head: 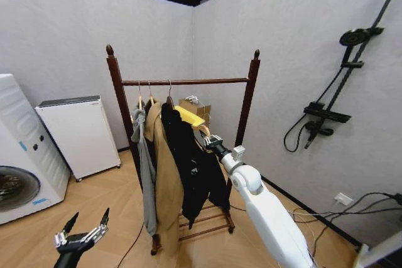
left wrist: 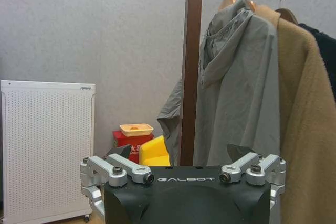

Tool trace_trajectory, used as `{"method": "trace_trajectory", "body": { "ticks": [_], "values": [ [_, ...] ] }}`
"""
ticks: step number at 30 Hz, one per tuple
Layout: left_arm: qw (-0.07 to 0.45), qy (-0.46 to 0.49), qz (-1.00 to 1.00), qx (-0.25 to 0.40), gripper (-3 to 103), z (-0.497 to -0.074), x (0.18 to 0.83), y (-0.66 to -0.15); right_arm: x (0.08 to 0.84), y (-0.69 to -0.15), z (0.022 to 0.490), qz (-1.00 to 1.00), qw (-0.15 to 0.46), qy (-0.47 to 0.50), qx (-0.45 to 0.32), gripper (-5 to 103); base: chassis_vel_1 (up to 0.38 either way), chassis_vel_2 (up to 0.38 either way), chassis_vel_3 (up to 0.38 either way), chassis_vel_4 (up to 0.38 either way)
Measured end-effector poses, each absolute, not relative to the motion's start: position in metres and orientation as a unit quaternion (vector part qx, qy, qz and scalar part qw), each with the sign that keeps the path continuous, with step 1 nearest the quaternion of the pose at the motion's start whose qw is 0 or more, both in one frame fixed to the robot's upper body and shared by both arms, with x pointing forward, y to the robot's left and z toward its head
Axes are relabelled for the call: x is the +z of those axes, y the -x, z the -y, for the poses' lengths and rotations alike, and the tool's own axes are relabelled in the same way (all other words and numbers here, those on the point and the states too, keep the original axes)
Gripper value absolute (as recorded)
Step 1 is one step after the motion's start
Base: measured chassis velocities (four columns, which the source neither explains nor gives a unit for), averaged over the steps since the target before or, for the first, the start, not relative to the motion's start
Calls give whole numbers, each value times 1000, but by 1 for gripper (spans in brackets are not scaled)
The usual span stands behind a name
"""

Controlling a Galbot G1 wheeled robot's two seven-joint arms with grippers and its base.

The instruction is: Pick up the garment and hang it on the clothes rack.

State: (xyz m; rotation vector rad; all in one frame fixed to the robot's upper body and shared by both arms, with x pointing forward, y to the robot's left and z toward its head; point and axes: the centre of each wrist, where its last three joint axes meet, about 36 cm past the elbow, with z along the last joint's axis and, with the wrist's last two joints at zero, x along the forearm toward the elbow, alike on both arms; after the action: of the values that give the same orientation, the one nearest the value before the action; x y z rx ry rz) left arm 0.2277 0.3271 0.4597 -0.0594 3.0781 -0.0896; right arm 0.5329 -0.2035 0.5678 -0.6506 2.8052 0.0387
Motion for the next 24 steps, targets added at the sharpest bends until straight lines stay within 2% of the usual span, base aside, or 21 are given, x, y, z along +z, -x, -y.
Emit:
{"method": "trace_trajectory", "body": {
  "ticks": [7,17,20,24],
  "values": [
    [31,19,-999,-29,100,-327,460,-228,604,-543,210,-968,130,213,-16,10,-117,95,66,-62],
    [31,20,-999,-29,100,-327,460,-228,677,-577,203,-962,149,218,-68,10,35,-23,-32,23],
    [31,19,-999,-29,100,-327,460,-228,716,-598,170,-959,153,232,-60,10,0,0,0,0],
    [31,19,-999,-29,100,-327,460,-228,729,-611,150,-958,145,239,-64,10,0,0,0,0]
  ]
}}
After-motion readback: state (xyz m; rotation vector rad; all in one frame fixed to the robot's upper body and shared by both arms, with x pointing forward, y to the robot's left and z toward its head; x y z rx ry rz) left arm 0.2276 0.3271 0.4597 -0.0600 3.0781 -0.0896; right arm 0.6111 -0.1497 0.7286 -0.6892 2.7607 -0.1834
